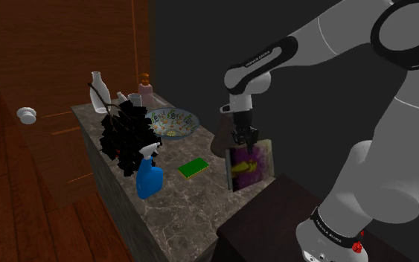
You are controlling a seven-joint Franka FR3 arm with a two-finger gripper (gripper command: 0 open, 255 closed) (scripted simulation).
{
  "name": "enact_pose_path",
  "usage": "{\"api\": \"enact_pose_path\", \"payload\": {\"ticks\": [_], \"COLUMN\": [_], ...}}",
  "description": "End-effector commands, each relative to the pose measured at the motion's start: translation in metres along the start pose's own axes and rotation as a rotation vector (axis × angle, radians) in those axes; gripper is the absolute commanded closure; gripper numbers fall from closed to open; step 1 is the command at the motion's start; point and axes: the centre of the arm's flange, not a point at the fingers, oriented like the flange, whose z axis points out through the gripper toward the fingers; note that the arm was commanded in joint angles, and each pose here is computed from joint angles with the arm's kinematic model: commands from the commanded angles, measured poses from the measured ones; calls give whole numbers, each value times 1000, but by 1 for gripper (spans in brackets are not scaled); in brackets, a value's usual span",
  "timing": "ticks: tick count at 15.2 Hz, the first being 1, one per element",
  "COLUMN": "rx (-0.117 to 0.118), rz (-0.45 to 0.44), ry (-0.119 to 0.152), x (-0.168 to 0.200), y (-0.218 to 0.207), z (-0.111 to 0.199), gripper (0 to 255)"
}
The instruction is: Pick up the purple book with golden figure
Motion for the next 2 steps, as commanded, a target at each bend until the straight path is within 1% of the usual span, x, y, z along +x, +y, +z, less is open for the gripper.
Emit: {"api": "enact_pose_path", "payload": {"ticks": [1,2], "rx": [0,0], "rz": [0,0], "ry": [0,0], "x": [0,0], "y": [-4,-4], "z": [-4,-4], "gripper": [255,255]}}
